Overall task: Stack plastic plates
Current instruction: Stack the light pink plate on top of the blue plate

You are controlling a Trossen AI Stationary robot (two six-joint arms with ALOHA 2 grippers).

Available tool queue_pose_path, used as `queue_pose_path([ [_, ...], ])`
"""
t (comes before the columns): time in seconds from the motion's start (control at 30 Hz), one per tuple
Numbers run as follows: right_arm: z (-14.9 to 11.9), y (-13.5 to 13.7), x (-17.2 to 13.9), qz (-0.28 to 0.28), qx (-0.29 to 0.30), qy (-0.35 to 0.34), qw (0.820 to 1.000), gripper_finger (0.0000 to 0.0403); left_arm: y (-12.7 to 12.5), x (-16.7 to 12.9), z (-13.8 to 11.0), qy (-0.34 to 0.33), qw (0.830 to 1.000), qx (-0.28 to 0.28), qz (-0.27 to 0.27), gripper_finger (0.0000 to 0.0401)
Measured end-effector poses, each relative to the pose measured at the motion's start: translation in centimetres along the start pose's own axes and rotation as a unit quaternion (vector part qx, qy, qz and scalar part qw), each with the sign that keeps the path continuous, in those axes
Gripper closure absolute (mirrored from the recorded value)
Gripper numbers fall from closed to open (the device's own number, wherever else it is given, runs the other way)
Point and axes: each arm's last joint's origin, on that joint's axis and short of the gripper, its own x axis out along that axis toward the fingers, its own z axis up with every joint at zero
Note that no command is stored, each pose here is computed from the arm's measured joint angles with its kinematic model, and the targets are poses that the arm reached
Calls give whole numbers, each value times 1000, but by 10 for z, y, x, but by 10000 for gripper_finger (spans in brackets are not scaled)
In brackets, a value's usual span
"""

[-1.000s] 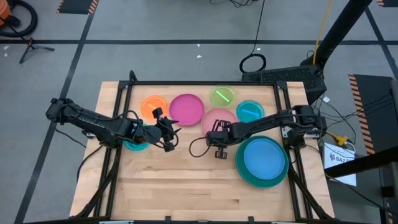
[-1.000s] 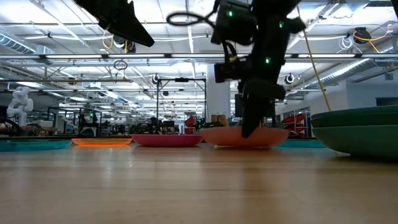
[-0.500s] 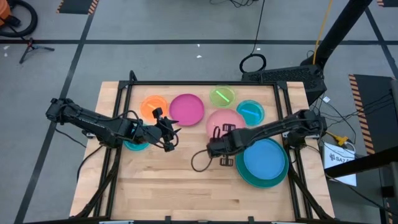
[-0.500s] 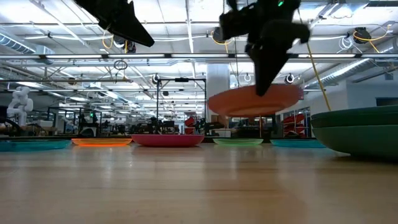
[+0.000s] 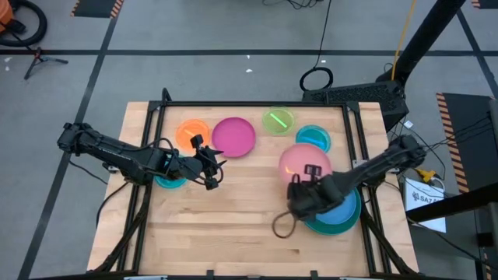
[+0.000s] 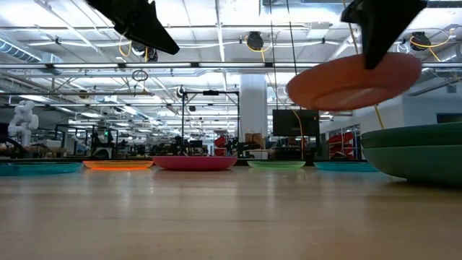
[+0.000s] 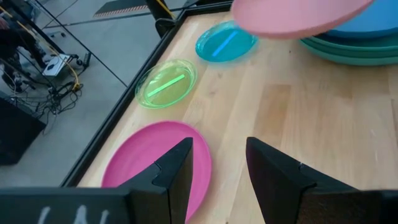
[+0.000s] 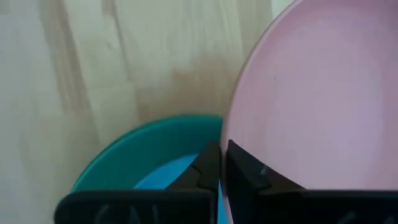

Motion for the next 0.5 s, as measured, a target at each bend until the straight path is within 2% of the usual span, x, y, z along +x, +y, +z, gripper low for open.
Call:
queue_pose_path([
  [0.23,-45,12,-13,17,40,-17,999,397,0,0,0,0,1000,-4,0,247],
  [0.4,-70,22,-7,25,67,6,997,397,0,0,0,0,1000,-4,0,247],
  [0.5,-81,28,-2,20,62,16,998,397,0,0,0,0,1000,-4,0,247],
])
